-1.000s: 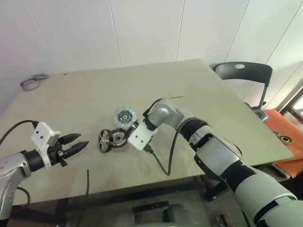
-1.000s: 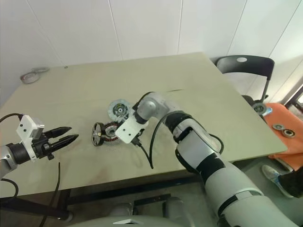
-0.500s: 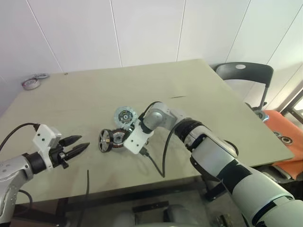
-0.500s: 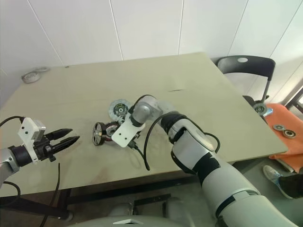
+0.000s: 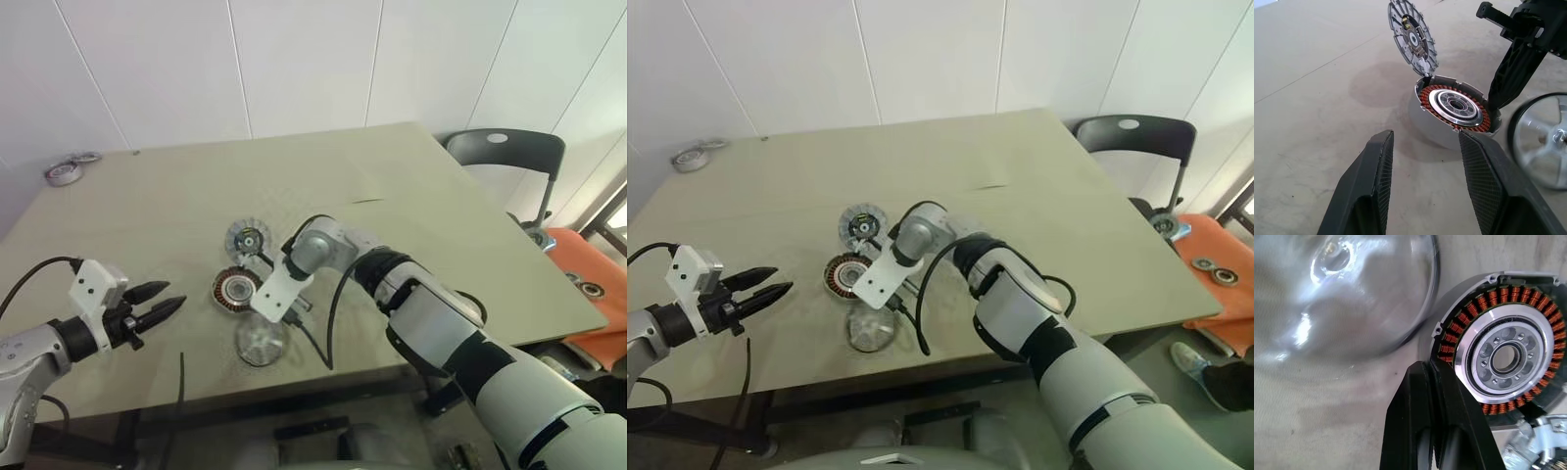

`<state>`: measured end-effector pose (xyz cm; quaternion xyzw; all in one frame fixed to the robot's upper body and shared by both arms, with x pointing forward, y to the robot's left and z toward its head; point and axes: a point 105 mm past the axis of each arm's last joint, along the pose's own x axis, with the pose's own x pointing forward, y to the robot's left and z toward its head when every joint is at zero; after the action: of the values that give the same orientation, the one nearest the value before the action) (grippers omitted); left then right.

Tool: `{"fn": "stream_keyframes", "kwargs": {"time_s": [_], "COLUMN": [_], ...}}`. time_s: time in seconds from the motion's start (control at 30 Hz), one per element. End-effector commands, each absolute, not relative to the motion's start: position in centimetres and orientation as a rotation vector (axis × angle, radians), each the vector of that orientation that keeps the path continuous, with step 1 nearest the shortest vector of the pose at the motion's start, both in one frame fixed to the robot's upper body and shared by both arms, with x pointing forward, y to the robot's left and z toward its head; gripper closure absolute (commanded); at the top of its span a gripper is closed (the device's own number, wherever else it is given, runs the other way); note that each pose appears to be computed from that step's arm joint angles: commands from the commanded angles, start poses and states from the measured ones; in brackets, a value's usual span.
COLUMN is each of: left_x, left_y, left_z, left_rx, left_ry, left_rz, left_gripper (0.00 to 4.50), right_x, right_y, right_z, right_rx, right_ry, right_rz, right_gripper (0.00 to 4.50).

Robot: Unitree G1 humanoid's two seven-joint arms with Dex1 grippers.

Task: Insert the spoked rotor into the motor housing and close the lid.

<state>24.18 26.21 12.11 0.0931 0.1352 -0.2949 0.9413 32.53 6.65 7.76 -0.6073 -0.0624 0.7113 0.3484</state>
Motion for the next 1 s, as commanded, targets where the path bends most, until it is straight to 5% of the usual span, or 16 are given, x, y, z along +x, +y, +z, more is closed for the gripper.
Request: {"fn": "stream_keyframes", "kwargs": {"time_s": [0.03,0.63,1.0], "left_x": [24.4,25.1,25.8], "left_y": [25.7,25.5,25.5], "left_z": [13.0,12.8,12.7], "left_rx": [0.217,0.214,0.214], "left_ry": [0.231,0.219,0.215], "left_rz": [-0.614,-0.622,-0.633], "left_gripper": [2.24,2.24,2.24], "right_x": [32.9,33.6,32.2], "right_y": [8.1,3.4,3.5], "right_z": [10.5,9.5,10.7], "right_rx": [-1.567,-1.742,-1.613], "right_ry": [-0.253,-0.073,-0.031], "right_rz": [1.807,1.914,2.027], "right_gripper": [4.47,4.47,4.47]}}
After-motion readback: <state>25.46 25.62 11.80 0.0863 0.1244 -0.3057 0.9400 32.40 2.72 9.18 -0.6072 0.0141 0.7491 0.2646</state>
